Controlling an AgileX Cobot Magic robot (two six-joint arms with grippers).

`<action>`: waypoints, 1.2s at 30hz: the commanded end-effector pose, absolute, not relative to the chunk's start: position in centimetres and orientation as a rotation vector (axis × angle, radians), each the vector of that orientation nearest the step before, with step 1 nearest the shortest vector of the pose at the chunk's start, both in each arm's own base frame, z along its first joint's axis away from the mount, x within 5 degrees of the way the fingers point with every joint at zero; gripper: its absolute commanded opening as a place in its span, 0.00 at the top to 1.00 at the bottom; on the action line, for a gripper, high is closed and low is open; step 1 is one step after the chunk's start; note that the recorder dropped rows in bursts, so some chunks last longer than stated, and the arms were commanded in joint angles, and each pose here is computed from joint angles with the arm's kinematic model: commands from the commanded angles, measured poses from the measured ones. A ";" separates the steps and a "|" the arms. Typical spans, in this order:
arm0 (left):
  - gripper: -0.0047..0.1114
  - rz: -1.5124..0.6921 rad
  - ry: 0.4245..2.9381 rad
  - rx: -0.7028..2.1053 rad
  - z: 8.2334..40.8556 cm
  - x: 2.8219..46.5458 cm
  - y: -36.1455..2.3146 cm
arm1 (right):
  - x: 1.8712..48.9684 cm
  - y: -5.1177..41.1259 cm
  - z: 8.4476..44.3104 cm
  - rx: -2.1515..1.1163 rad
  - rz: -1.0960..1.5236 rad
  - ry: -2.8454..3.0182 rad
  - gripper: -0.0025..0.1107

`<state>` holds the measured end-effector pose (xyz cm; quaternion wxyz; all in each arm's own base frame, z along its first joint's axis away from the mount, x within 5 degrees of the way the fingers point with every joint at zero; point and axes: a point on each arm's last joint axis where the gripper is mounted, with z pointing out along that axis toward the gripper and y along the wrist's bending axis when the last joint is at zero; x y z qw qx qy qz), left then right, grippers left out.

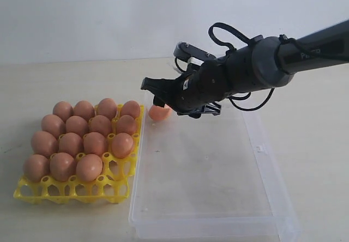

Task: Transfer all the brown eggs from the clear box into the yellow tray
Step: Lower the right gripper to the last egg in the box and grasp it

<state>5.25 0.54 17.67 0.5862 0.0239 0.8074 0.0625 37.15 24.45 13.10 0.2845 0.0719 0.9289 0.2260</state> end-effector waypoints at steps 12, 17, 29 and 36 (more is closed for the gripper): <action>0.96 0.137 1.863 0.055 17.9 5.2 0.5 | 38.4 25.3 11.8 0.184 0.610 2.470 0.47; 0.96 0.137 1.863 0.055 17.9 5.2 0.5 | 39.0 25.7 11.9 0.167 0.605 2.469 0.47; 0.96 0.137 1.863 0.055 17.9 5.2 0.5 | 39.8 26.2 10.1 0.140 0.581 2.492 0.47; 0.96 0.137 1.863 0.055 17.9 5.2 0.5 | 39.8 26.2 9.7 0.116 0.564 2.505 0.72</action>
